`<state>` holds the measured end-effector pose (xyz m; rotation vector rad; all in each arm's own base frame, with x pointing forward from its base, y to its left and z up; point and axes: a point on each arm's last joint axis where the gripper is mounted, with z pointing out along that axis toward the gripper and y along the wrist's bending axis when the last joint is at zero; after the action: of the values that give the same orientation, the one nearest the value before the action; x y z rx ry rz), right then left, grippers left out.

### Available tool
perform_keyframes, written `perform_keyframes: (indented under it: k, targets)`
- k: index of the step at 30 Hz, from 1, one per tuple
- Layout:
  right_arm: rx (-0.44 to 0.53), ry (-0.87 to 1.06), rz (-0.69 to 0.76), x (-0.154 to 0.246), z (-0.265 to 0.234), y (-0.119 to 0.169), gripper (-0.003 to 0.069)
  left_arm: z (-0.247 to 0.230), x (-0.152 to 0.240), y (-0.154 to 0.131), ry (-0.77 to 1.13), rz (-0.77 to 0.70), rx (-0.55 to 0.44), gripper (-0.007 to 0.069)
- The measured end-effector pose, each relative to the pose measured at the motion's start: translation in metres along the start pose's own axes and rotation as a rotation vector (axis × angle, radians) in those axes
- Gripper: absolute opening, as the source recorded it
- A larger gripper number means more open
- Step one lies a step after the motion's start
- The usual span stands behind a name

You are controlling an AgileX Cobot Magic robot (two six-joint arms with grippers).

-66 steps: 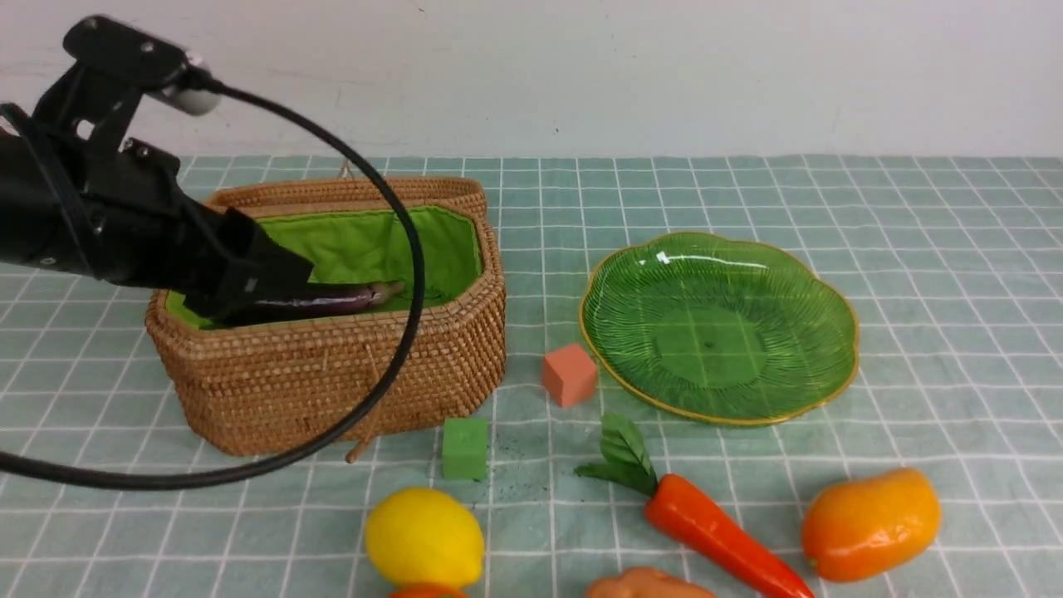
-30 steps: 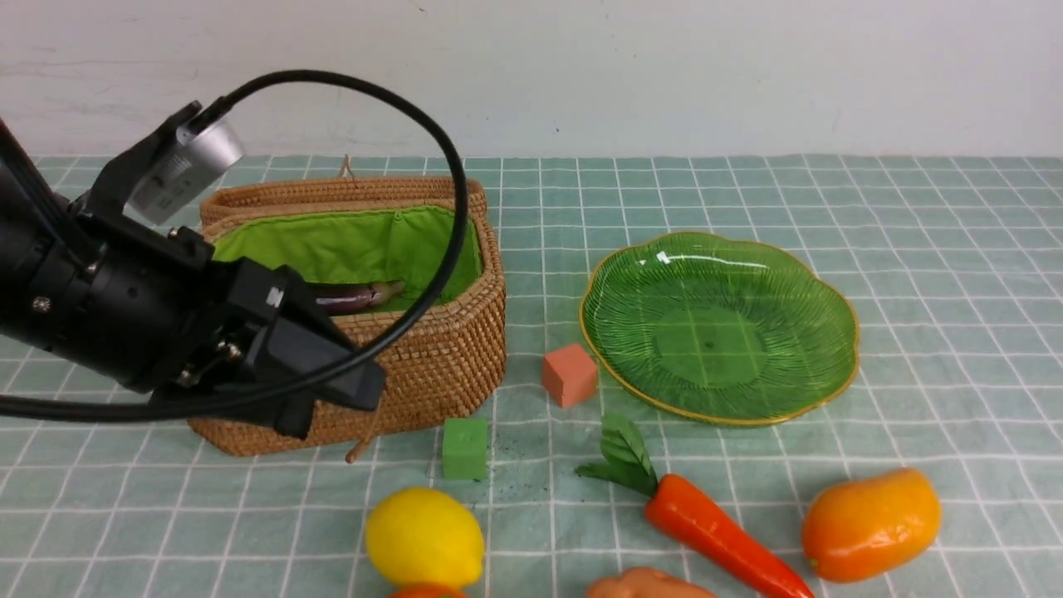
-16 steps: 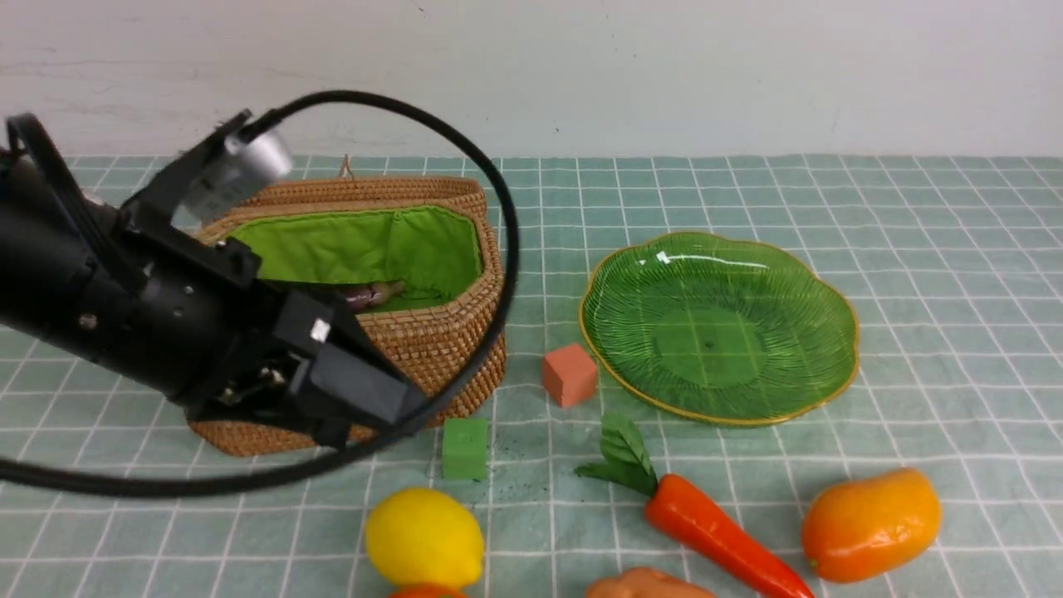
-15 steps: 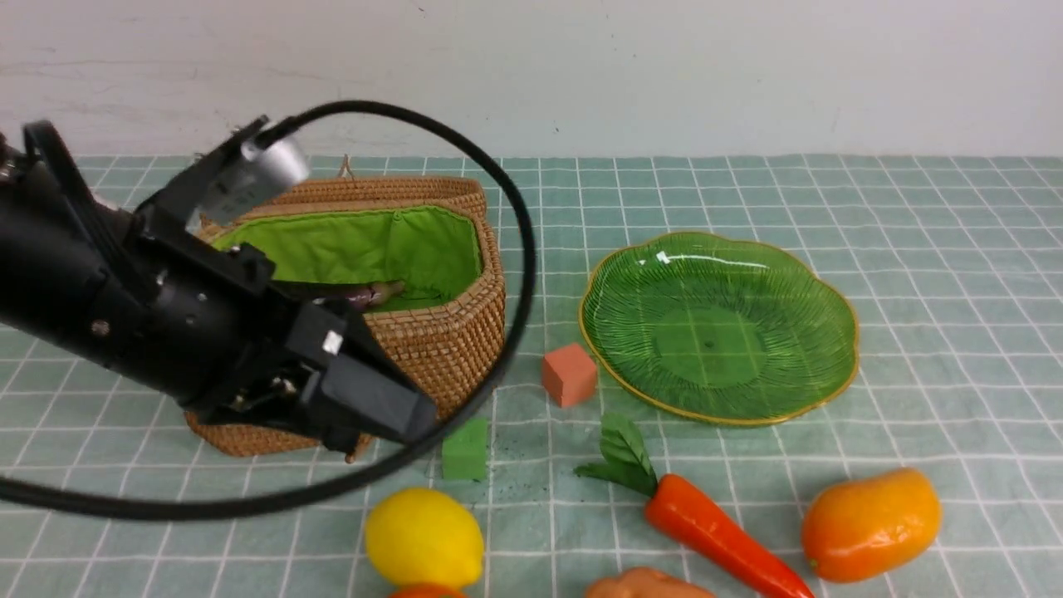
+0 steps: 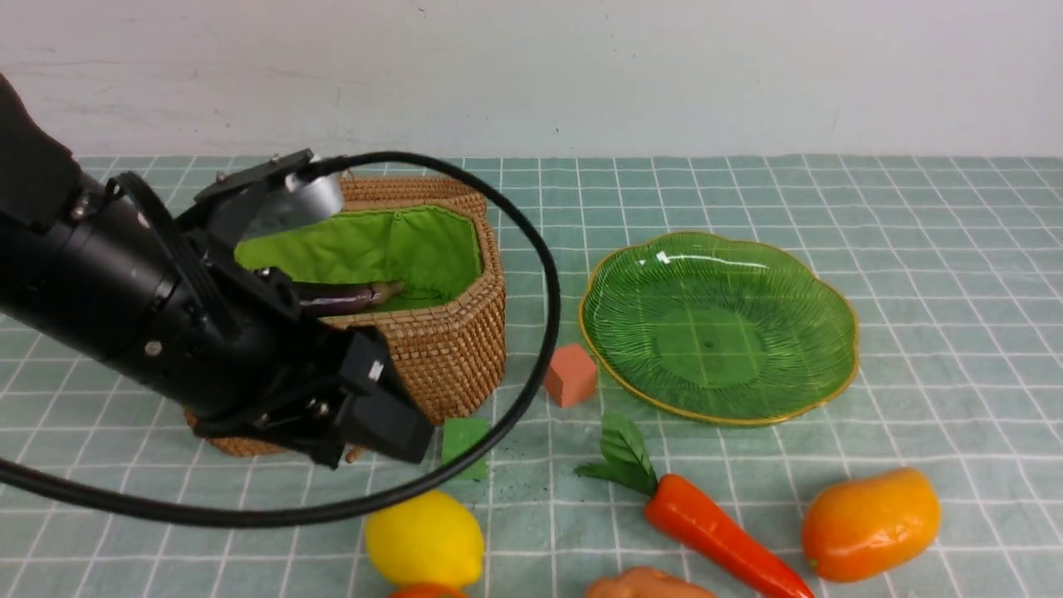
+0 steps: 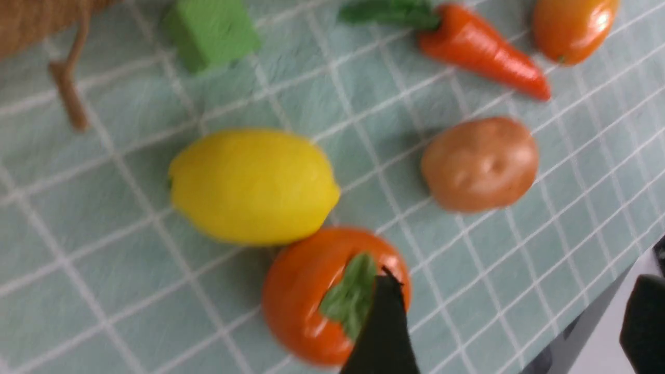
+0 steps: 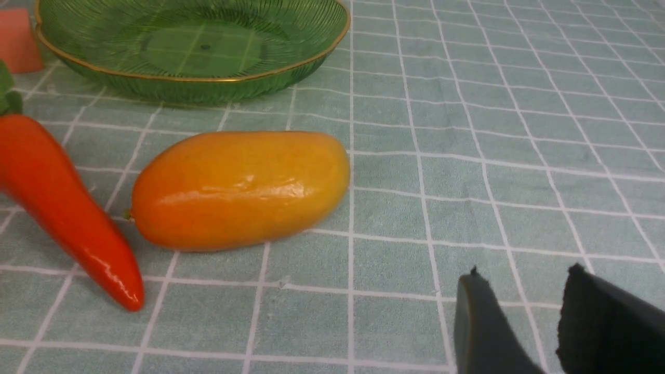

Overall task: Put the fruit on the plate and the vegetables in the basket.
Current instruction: Grab a tomato with your left arm and place it on the plate on the right.

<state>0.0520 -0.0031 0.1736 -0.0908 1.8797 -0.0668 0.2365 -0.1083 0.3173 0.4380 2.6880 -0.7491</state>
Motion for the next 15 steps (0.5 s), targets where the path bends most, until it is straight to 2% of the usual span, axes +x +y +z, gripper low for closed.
perform_keyframes:
  k: [7,9,15]
  targets:
    - [0.0,0.0,0.0,0.0,0.0,0.0,0.024,0.012,0.028,0.012,0.121,-0.038,-0.054,0.0556]
    - [0.0,0.0,0.0,0.0,0.0,0.0,0.024,0.024,0.043,0.019,0.123,-0.106,-0.049,0.0556]
    - [0.0,0.0,0.0,0.0,0.0,0.0,0.024,0.042,0.053,0.028,0.08,-0.261,-0.054,0.0562]
